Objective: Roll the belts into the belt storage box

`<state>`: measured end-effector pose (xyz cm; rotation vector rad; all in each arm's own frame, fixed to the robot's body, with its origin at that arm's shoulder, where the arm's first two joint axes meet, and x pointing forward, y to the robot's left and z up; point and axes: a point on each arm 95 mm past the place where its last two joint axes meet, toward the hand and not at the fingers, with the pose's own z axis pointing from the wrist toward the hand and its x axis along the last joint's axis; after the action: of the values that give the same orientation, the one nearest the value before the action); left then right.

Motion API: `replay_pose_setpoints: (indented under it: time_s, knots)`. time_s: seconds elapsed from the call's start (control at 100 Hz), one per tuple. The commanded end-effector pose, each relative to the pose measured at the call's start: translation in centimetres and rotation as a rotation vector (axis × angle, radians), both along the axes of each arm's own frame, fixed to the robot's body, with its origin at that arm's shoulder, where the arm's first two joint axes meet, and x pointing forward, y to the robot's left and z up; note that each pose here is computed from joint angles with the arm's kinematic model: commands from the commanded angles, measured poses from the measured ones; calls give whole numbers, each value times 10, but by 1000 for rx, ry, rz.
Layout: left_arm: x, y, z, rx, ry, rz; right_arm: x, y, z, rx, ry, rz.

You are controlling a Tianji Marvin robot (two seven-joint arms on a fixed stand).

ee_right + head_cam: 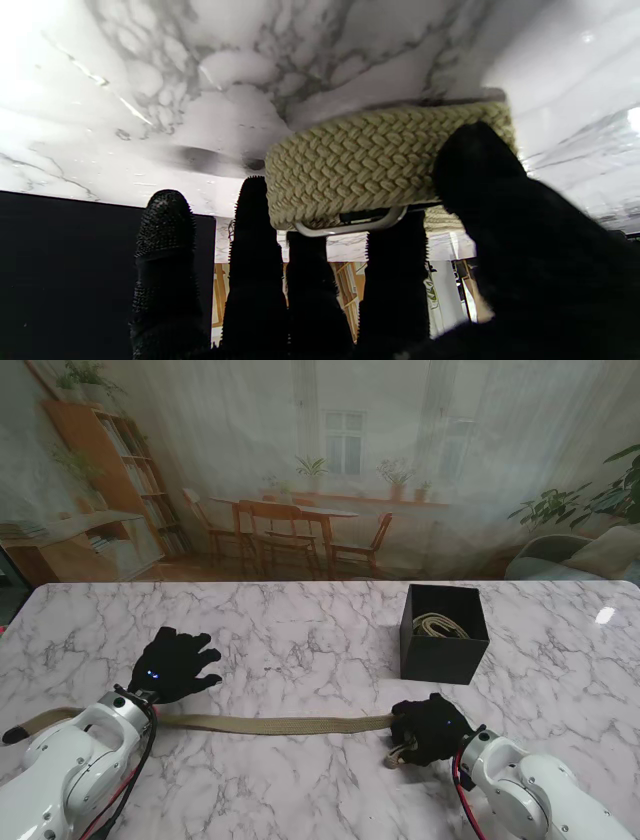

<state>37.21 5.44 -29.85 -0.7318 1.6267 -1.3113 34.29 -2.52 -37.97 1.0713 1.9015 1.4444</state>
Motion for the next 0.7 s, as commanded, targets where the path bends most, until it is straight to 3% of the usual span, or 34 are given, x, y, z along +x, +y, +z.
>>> replay_pose_setpoints:
  time_s: [0.0, 0.69]
  knots:
    - [0, -1, -2, 6, 15, -2, -2, 2, -6, 5, 3, -9]
    - [0, -1, -2, 7, 16, -5, 10, 6, -17, 77, -217, 40]
